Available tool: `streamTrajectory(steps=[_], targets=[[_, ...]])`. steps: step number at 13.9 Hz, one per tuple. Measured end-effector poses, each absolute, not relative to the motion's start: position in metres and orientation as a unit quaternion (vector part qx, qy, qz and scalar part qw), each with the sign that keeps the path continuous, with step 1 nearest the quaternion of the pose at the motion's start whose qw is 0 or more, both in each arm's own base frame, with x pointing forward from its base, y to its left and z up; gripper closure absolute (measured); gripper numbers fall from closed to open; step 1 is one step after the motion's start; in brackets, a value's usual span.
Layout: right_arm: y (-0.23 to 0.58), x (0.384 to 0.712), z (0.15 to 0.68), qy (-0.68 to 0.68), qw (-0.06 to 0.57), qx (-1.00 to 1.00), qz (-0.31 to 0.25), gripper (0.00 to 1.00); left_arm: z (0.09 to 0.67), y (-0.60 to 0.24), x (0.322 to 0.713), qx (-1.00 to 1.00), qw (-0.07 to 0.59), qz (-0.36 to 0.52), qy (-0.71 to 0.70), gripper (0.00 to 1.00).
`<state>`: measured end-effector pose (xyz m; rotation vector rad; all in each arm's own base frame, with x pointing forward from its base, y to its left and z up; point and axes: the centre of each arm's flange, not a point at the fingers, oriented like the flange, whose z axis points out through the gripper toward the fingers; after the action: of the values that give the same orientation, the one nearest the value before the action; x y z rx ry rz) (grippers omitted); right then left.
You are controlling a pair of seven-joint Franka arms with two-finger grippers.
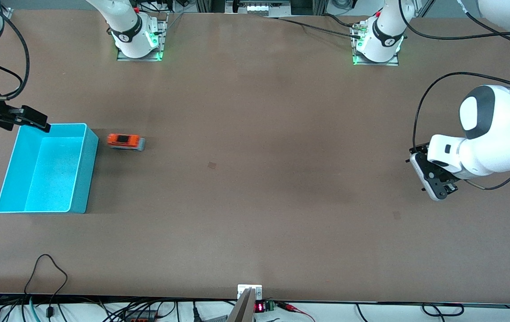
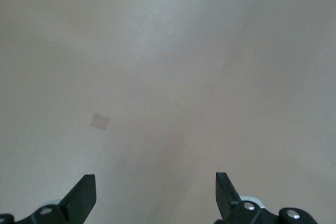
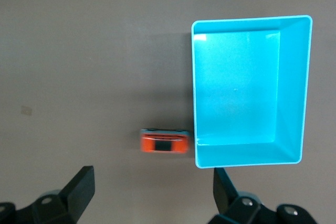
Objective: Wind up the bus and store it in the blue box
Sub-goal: 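Lower the right gripper over the bus beside the cyan box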
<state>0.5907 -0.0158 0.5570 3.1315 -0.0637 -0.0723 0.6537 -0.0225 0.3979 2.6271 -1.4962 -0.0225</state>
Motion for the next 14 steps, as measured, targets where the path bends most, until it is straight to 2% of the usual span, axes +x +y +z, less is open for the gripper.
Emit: streamTrajectory(steps=[7,10,14], targets=[[-0.003,0.596,0.532,-0.009,0.006,0.998,-0.056,0.00,0.458,-0.012,0.665,0.966,0.024,0.025,-0.255,0.00],[0.020,0.597,0.523,0.010,0.006,0.998,-0.065,0.00,0.497,0.001,0.657,0.993,0.022,0.024,-0.114,0.00],[0.062,0.601,0.494,0.045,0.011,0.995,-0.090,0.00,0.547,0.013,0.646,0.999,0.021,0.032,-0.019,0.00]])
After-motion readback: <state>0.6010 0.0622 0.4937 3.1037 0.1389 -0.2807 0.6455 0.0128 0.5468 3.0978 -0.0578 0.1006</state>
